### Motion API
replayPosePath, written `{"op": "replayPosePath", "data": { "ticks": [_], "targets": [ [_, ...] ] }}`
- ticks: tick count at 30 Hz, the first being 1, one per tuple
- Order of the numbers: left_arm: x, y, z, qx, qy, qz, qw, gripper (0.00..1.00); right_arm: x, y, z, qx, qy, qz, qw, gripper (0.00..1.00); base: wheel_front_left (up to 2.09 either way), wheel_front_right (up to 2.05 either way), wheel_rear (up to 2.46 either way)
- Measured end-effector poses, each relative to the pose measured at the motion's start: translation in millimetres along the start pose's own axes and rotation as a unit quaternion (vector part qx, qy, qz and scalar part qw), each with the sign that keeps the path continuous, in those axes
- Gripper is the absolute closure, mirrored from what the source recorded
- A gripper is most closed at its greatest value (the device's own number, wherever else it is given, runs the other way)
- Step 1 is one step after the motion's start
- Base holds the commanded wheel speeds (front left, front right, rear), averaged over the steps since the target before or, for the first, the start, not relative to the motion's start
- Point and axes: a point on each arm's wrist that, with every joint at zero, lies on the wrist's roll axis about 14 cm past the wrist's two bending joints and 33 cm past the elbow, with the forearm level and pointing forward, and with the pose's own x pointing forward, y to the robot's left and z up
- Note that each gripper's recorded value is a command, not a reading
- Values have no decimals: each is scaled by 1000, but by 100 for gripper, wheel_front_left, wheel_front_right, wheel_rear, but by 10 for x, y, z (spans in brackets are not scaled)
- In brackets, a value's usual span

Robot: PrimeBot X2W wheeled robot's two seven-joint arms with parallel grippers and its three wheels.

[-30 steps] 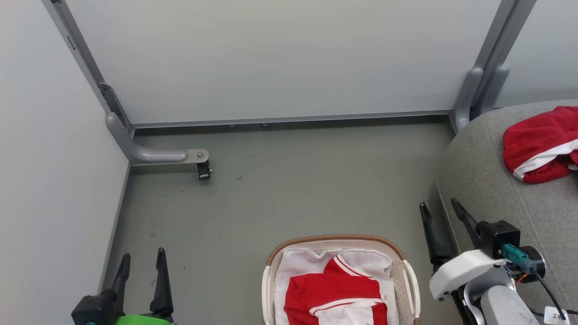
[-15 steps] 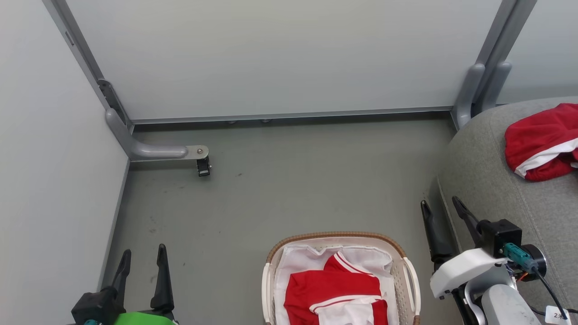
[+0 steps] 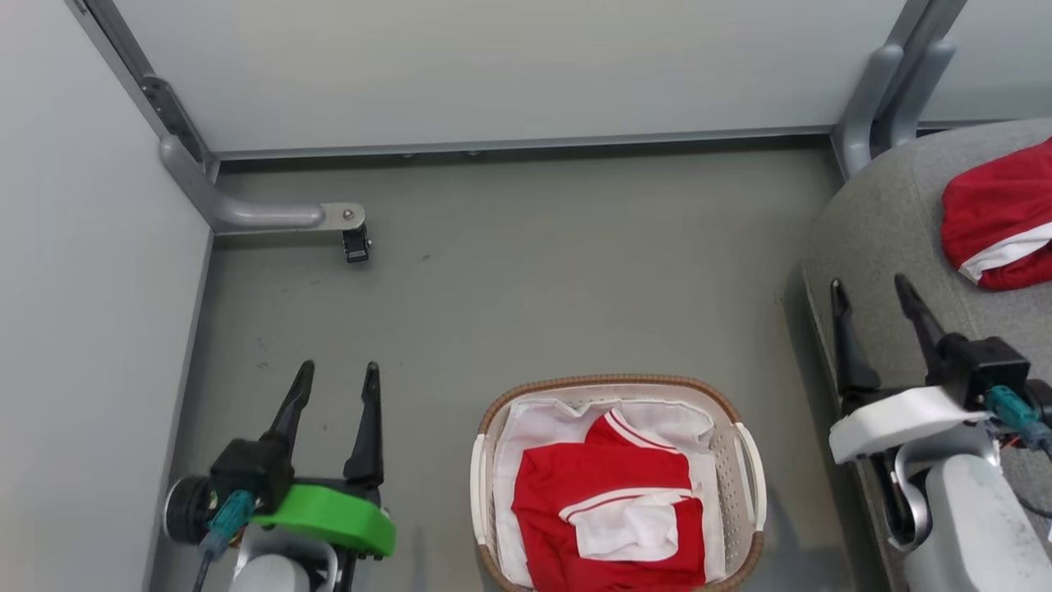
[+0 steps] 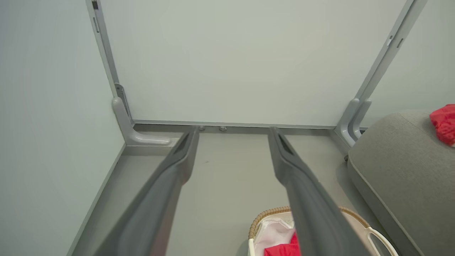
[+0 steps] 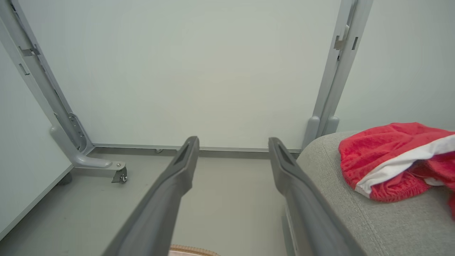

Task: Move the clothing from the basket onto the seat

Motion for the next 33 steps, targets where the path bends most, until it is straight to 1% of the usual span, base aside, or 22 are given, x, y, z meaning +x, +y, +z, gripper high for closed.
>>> {"op": "replayPosePath", "data": {
  "ticks": [2, 6, 9, 11, 12, 14, 16, 18, 19, 21, 23, 26, 28, 32, 33],
  "targets": [
    [141, -127, -28, 6, 5, -25, 1000, 0, 93, -74, 46, -5, -10, -10, 1000, 0, 0, 0, 0],
    [414, -484, -214, 32, 32, -99, 994, 0, 291, -238, 101, -16, -28, -32, 999, 0, 0, 0, 0],
    [535, -842, -477, 68, 66, -179, 979, 0, 414, -375, 104, -23, -39, -50, 998, 0, 0, 0, 0],
    [556, -1063, -710, 80, 95, -227, 966, 0, 453, -464, 15, -34, -32, -61, 997, 0, 0, 0, 0],
    [567, -1113, -800, 82, 107, -240, 961, 0, 466, -496, -21, -38, -29, -65, 997, 0, 0, 0, 0],
    [605, -1246, -1023, 93, 134, -277, 947, 0, 513, -602, -106, -47, -24, -79, 996, 0, 0, 0, 0],
    [628, -1283, -1224, 100, 159, -297, 936, 0, 555, -678, -167, -52, -22, -88, 995, 0, 0, 0, 0],
    [588, -1334, -1486, 101, 194, -318, 923, 0, 597, -727, -267, -57, -16, -93, 994, 0, 0, 0, 0],
    [557, -1351, -1597, 101, 209, -326, 916, 0, 617, -737, -303, -59, -14, -93, 994, 0, 0, 0, 0],
    [495, -1370, -1858, 109, 243, -348, 899, 0, 680, -767, -370, -66, -13, -95, 993, 0, 0, 0, 0],
    [466, -1339, -2079, 113, 273, -357, 886, 0, 739, -801, -415, -72, -14, -97, 993, 0, 0, 0, 0],
    [308, -1295, -2446, 111, 332, -370, 860, 0, 796, -863, -518, -78, -12, -102, 992, 0, 0, 0, 0],
    [191, -1289, -2669, 127, 362, -393, 836, 0, 816, -895, -614, -79, -6, -104, 991, 0, 0, 0, 0],
    [44, -1284, -3000, 136, 401, -422, 802, 0, 806, -968, -810, -84, 11, -109, 990, 0, 0, 0, 0],
    [27, -1280, -3061, 140, 406, -428, 796, 0, 803, -980, -852, -85, 15, -109, 990, 0, 0, 0, 0]
  ]
}}
